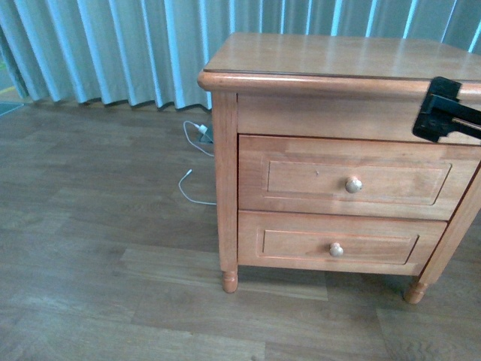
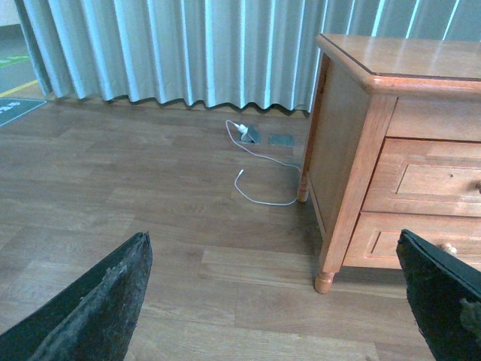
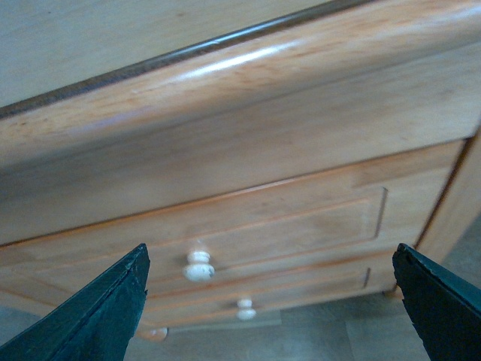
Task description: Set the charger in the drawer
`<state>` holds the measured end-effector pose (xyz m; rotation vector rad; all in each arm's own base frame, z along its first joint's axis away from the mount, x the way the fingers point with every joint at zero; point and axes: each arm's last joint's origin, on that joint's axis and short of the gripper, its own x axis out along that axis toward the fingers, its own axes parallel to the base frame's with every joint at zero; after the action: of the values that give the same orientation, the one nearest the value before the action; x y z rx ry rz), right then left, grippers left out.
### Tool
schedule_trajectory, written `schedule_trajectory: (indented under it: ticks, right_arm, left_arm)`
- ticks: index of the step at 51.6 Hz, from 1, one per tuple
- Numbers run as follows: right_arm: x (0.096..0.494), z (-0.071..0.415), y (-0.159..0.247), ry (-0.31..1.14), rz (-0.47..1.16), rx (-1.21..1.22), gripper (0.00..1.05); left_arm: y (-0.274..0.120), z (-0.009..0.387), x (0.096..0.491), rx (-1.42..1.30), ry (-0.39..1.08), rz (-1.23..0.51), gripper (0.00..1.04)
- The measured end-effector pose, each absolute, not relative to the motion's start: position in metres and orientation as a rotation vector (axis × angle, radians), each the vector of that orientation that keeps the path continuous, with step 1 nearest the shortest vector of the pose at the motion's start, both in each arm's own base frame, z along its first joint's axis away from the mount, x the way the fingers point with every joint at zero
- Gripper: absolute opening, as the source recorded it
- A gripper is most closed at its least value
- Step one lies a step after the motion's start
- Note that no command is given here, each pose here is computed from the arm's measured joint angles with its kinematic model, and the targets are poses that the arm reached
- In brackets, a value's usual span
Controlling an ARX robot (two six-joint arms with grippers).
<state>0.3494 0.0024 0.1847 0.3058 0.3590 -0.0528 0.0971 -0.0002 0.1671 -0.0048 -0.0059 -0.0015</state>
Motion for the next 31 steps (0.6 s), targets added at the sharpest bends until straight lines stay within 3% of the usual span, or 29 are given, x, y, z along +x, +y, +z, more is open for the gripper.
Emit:
schedule_trajectory:
  ticks: [16,31]
  right_arm:
    - [0.258,0.251,-0.025,0.253,0.011,0.344,0.97]
    - [0.167,0.272,-0.032,0.174,0.061,0.36,0.97]
  left_arm:
    - [0.0,0.167,0.097,-0.005,-0.006,-0.002,0.99]
    - [0.0,0.167,0.097,-0.005,-0.006,-0.002,0.99]
